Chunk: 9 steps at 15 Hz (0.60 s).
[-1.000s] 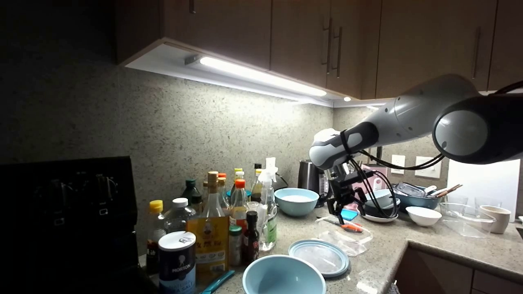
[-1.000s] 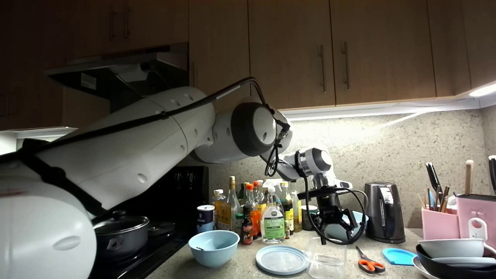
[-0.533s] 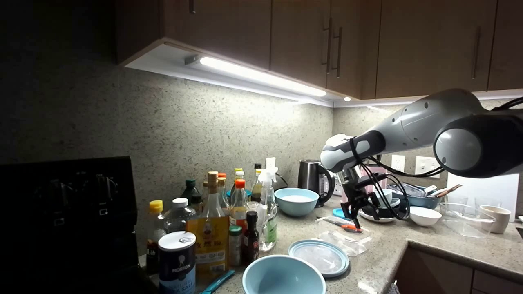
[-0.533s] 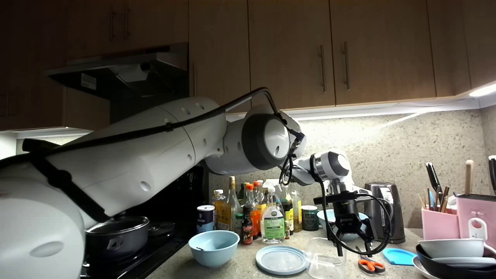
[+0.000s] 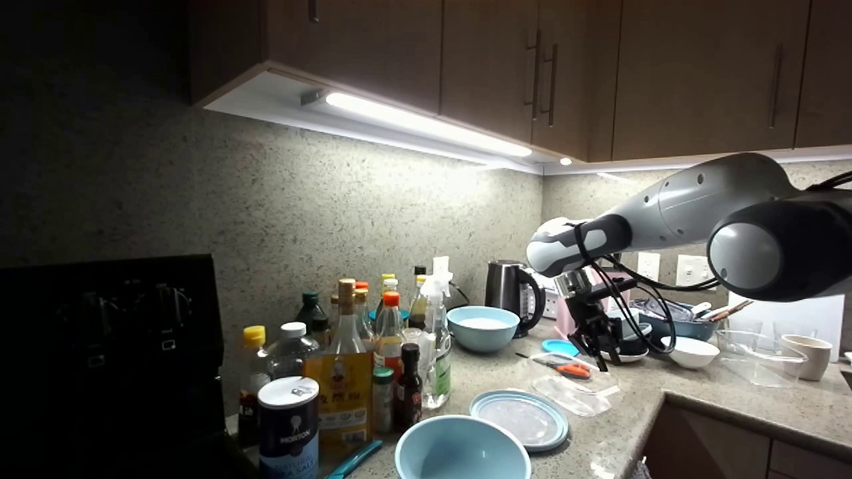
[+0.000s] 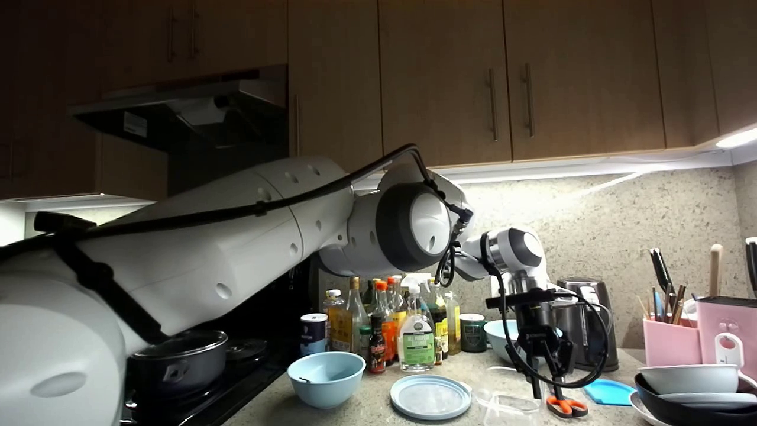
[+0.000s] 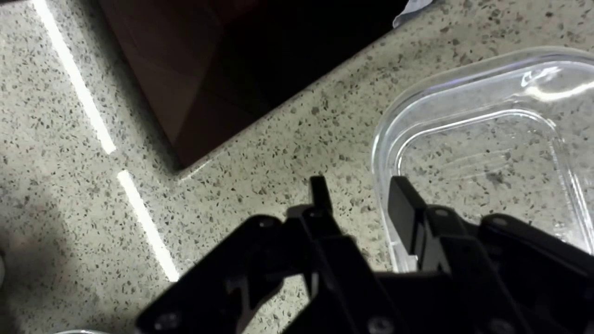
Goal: Pick up the spoon and put it in the bowl
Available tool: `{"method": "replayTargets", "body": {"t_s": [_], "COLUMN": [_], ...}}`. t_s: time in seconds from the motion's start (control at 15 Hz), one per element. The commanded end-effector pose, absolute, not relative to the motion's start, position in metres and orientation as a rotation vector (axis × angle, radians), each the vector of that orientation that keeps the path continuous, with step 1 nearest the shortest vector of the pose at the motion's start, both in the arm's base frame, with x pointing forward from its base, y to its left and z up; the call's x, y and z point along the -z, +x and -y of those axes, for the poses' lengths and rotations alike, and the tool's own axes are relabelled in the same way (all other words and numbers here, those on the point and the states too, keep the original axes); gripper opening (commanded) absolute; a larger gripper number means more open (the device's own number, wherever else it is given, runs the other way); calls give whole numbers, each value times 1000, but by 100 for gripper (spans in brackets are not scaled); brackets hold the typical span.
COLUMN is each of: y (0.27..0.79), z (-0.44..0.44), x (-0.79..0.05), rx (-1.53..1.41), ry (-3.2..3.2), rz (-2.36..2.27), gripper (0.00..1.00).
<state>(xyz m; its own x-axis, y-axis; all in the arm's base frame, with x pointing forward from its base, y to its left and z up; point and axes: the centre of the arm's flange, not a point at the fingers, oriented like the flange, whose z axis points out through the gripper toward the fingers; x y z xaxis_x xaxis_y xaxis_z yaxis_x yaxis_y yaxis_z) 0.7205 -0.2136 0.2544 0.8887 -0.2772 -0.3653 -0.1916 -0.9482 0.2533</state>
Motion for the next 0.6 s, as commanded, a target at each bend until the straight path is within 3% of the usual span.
{"method": "replayTargets", "body": {"t_s": [0.0,0.13,0.4,0.53], "y": [729,731,726,714], "z": [222,225,218,206], "x": [-260,-262,-292,-317], "rx": [643,635,598,601], "ry": [2861,2816,2791,2804], "rz": [316,189,181,273], "gripper": [65,71,97,100]}}
